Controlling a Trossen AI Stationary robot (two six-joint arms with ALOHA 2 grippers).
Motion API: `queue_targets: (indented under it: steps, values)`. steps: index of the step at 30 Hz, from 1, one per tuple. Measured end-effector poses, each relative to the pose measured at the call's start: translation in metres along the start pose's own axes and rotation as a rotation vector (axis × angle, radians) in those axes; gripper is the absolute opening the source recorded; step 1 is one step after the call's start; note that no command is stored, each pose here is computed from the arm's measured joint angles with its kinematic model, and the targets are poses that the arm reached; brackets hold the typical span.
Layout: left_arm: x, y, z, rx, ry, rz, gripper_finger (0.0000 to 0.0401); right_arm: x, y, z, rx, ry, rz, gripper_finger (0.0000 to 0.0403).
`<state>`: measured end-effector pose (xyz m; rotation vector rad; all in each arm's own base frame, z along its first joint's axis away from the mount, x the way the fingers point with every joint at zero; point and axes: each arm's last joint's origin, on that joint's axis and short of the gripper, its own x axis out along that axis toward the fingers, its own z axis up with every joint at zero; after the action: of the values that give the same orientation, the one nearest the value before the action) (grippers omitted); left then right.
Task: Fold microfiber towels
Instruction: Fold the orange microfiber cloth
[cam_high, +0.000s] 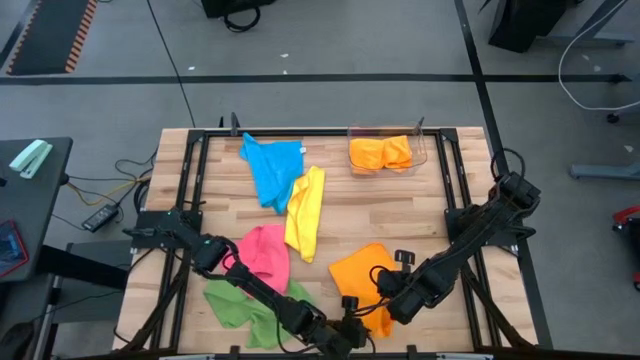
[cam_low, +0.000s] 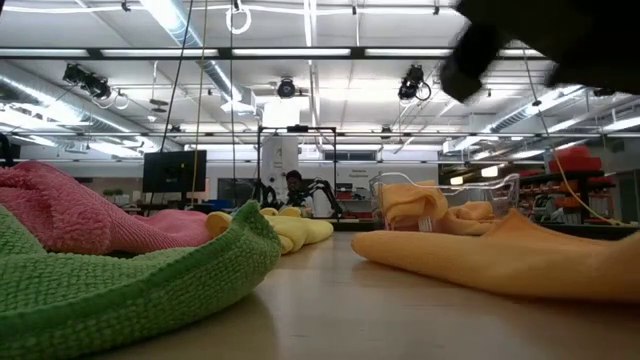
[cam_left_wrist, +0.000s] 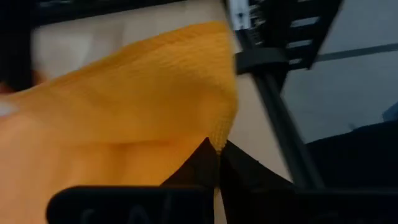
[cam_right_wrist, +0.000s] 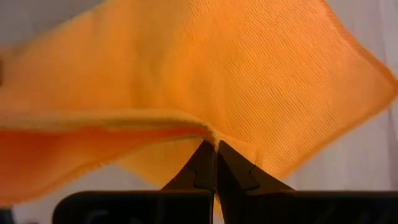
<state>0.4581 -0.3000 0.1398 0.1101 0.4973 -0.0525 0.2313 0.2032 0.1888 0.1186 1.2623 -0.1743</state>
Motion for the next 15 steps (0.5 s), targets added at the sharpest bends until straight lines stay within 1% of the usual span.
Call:
queue_targets:
  steps: [4, 6, 8, 11, 15]
  values:
    - [-0.012, 0.005, 0.007, 0.029, 0.04, 0.077, 0.0008, -0.012, -0.002, -0.005, -0.017, -0.001, 0.006, 0.001]
    - [-0.014, 0.009, 0.011, 0.024, 0.052, 0.086, 0.0014, -0.014, -0.002, -0.007, -0.026, 0.004, 0.002, 0.001]
    - [-0.015, 0.013, 0.012, -0.007, 0.074, 0.098, 0.0024, -0.013, -0.003, -0.008, -0.029, 0.018, -0.002, 0.001]
    - [-0.014, 0.019, 0.005, -0.026, 0.143, 0.125, 0.0027, -0.012, -0.005, -0.009, -0.035, 0.041, -0.025, 0.001]
    - [-0.014, 0.025, -0.002, -0.036, 0.208, 0.164, 0.0011, -0.005, -0.011, -0.009, -0.034, 0.053, -0.046, 0.001]
